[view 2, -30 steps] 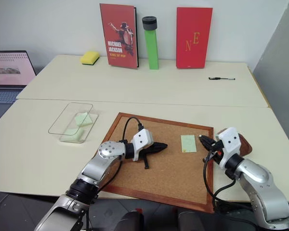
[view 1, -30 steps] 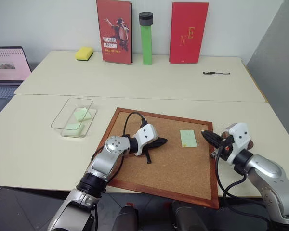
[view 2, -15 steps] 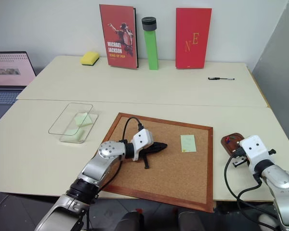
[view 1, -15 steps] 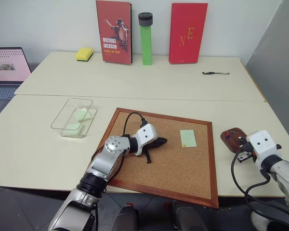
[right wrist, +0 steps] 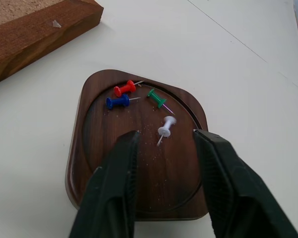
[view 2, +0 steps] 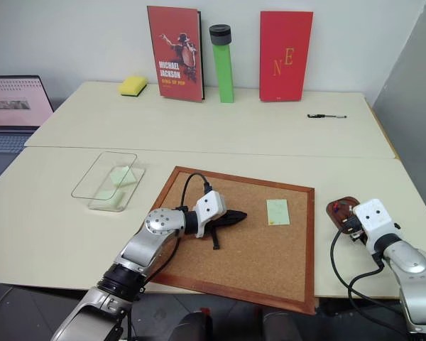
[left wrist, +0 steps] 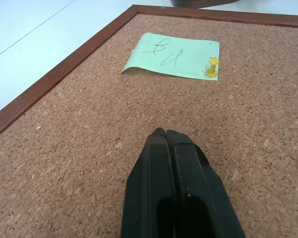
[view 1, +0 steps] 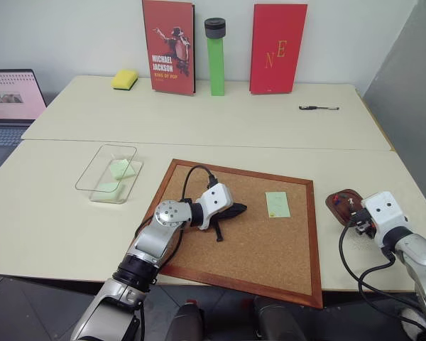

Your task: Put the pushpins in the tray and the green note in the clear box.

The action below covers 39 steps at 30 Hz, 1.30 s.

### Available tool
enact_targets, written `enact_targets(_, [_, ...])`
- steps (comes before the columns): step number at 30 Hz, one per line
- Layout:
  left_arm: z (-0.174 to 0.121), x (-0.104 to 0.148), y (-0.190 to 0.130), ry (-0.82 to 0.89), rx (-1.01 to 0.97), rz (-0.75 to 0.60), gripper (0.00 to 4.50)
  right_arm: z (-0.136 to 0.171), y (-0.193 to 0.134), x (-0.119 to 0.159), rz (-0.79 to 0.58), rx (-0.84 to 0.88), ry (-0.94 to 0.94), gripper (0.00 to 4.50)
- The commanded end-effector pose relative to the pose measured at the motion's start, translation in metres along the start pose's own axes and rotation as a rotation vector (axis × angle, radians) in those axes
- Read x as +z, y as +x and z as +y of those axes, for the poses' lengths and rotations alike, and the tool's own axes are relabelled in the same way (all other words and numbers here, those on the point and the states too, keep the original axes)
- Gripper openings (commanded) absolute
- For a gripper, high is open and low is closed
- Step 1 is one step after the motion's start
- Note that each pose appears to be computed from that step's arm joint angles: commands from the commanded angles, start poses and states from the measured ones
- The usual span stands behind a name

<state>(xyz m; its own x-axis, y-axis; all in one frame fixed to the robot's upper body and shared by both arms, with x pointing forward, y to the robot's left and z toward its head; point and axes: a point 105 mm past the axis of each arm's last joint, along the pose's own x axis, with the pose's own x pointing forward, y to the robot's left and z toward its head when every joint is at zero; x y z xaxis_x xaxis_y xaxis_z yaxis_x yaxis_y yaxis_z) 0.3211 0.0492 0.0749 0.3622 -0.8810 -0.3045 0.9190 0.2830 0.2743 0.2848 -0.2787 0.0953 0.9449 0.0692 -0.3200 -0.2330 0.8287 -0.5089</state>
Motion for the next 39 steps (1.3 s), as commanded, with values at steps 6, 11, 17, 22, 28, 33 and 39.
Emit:
enact_targets(6, [-0.008, -0.019, 0.001, -0.028, -0.025, 0.07, 0.0, 0.028, -0.022, 0.051, -0.231, 0.174, 0.102, 2.6])
enact_targets(11, [-0.007, -0.019, 0.002, -0.025, -0.027, 0.069, 0.0, 0.076, -0.026, 0.074, -0.322, 0.338, 0.208, 2.6])
enact_targets(17, [-0.006, -0.018, 0.003, -0.022, -0.026, 0.068, 0.0, 0.113, -0.014, 0.086, -0.347, 0.434, 0.235, 2.6])
enact_targets(22, [-0.007, -0.018, 0.004, -0.021, -0.027, 0.066, 0.0, 0.123, 0.001, 0.085, -0.34, 0.445, 0.253, 2.6])
enact_targets(28, [-0.006, -0.017, 0.003, -0.018, -0.024, 0.066, 0.0, 0.125, 0.011, 0.084, -0.333, 0.452, 0.261, 2.6])
enact_targets(33, [-0.005, -0.017, 0.003, -0.015, -0.021, 0.067, 0.0, 0.131, 0.014, 0.082, -0.317, 0.484, 0.253, 2.6])
enact_targets(39, [-0.004, -0.017, 0.002, -0.015, -0.017, 0.068, 0.0, 0.137, 0.012, 0.08, -0.308, 0.52, 0.249, 2.6])
